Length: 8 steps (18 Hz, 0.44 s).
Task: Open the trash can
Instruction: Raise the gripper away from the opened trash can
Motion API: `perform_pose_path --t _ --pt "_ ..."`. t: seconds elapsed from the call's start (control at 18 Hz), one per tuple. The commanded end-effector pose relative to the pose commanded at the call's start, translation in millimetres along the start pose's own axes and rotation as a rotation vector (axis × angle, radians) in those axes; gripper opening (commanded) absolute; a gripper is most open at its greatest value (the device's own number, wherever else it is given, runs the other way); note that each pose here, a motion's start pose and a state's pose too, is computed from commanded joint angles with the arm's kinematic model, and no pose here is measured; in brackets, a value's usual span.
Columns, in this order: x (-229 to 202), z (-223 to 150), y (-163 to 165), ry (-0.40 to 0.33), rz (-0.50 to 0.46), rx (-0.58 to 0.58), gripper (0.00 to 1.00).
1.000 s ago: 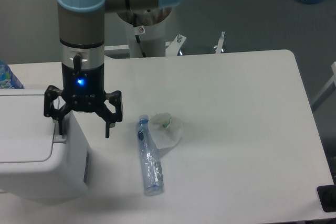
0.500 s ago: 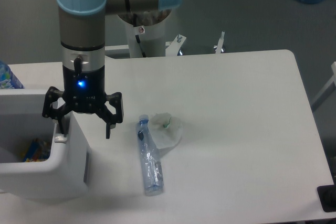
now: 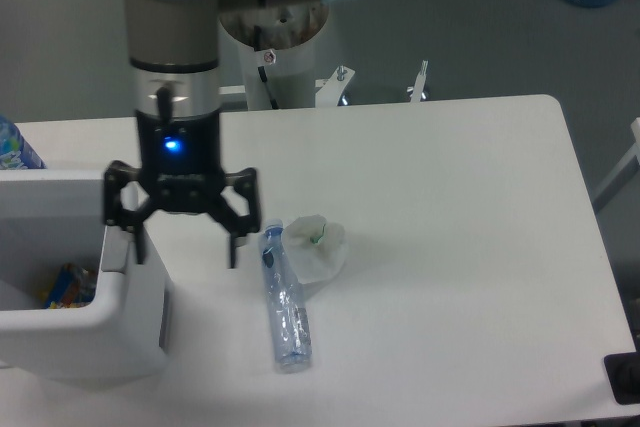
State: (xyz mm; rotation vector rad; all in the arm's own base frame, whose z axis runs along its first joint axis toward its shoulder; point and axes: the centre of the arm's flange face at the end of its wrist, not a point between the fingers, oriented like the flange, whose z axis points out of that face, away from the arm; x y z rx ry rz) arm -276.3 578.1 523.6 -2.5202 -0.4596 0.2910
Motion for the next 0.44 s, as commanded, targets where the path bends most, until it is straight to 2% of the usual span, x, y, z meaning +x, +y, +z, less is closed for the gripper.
perform_pose_path --t 0.17,0.44 --pt "-25.7 6.8 13.0 -0.075 0.095 -0.074 1.0" --pt "-59.4 14.3 28.0 -0.064 0.216 -0.172 1.0"
